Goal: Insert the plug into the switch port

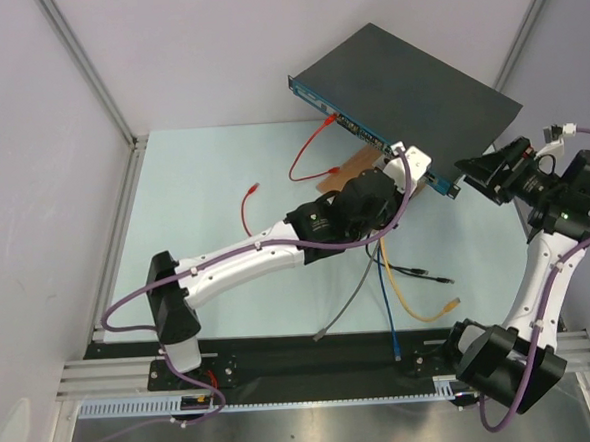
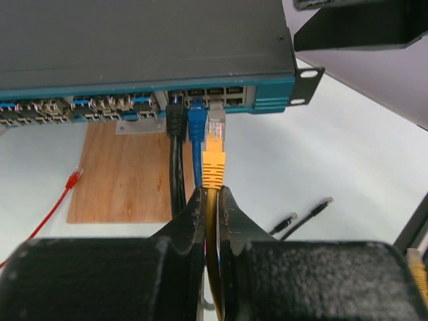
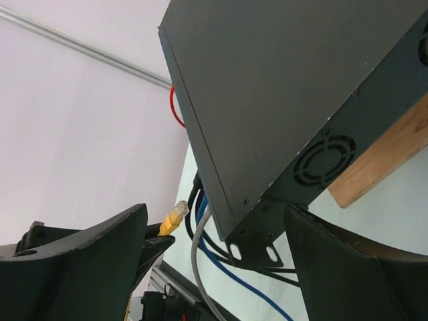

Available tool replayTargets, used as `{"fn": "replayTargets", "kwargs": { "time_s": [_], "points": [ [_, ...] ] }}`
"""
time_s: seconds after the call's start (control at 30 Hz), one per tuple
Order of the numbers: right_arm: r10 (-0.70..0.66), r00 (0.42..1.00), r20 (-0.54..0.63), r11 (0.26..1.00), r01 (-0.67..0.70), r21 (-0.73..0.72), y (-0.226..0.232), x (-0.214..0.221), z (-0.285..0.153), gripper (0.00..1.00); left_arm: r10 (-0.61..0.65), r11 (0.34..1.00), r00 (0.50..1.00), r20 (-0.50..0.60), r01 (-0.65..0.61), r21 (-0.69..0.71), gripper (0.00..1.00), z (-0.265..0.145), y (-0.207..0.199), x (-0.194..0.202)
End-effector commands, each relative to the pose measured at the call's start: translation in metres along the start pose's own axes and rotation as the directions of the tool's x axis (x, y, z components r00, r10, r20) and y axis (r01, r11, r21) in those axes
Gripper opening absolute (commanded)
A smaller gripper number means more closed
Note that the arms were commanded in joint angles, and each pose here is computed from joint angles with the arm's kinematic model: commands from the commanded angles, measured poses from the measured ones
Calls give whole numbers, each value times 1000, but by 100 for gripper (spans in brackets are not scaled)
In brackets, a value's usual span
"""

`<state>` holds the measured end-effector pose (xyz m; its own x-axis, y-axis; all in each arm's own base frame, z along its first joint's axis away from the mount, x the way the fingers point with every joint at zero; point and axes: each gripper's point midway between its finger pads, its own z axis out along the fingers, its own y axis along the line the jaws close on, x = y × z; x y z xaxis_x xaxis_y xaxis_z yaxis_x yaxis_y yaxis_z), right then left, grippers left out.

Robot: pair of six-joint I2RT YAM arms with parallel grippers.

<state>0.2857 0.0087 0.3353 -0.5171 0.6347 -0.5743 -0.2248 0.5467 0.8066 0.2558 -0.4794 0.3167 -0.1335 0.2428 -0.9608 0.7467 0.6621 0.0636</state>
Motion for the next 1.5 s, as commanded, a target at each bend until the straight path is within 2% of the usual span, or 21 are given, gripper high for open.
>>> {"fn": "replayTargets", "kwargs": {
  "time_s": [0.0,0.07,0.4,0.9,1.03,1.17,1.47],
  "points": [
    [-25,999,29,1000,25,1,-4,-10,11,89,-7,999,995,104,12,-44,0,4,11,-38],
    [-16,1000,24,1000,16,-1,-4,-9,16,88,26,999,995,98,-21,-49,0,11,11,-37],
    [-7,1000,24,1000,8,-6,-10,-8,24,81,34,998,996,82,-29,-61,0,27,14,-29],
    [-6,1000,21,1000,6,28,-22,-4,18,80,25,997,996,85,-18,-80,0,41,21,-35],
    [-4,999,40,999,2,40,-26,-8,11,82,21,997,998,67,-16,-81,0,45,20,-32],
    [-5,997,74,998,0,66,-30,-16,5,89,19,997,998,55,-14,-79,0,47,19,-28],
    [0,995,99,997,-8,82,-36,-18,7,91,-22,998,999,29,24,-65,0,44,19,-27]
  ]
}}
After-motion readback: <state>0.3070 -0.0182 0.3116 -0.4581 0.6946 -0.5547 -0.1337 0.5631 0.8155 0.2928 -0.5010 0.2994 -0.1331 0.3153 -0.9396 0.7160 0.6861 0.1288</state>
